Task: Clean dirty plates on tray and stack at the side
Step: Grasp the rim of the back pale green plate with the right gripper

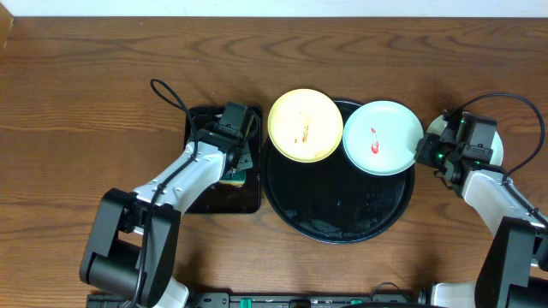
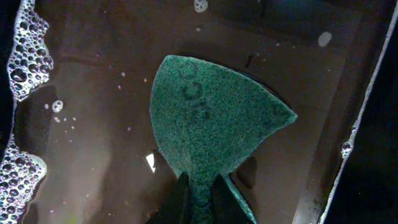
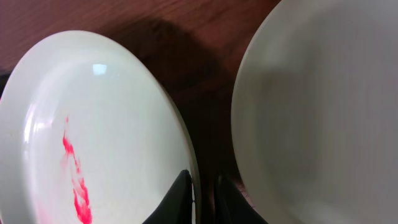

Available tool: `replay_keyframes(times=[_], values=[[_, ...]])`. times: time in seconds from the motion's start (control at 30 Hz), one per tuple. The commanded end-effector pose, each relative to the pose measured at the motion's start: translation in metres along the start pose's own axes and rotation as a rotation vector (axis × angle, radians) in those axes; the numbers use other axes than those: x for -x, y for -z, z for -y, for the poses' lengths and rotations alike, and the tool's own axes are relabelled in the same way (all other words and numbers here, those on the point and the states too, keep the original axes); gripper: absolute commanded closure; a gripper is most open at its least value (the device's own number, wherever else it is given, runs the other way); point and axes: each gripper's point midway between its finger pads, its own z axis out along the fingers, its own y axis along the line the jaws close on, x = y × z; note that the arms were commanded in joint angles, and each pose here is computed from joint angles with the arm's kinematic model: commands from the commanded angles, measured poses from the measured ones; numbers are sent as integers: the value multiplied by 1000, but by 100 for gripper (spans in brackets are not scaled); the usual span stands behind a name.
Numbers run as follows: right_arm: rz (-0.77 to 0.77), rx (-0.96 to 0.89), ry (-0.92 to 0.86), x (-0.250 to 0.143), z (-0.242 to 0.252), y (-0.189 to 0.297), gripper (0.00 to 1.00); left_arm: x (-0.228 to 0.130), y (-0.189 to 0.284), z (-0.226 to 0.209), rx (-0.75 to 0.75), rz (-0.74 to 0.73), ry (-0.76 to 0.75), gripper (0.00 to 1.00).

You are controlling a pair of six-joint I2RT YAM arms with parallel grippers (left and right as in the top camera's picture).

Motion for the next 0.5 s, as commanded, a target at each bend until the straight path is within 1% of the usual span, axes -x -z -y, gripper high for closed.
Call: replay_keyframes(times=[0.0, 0.2, 0.47], values=[[-12, 7, 7, -4, -2, -3, 89, -9, -8, -8, 36, -32, -17, 93], [-13, 7, 6, -4, -2, -3, 91, -9, -8, -8, 36, -32, -17, 92], [-17, 6, 6, -6, -2, -4, 89, -9, -8, -8, 36, -32, -17, 93]])
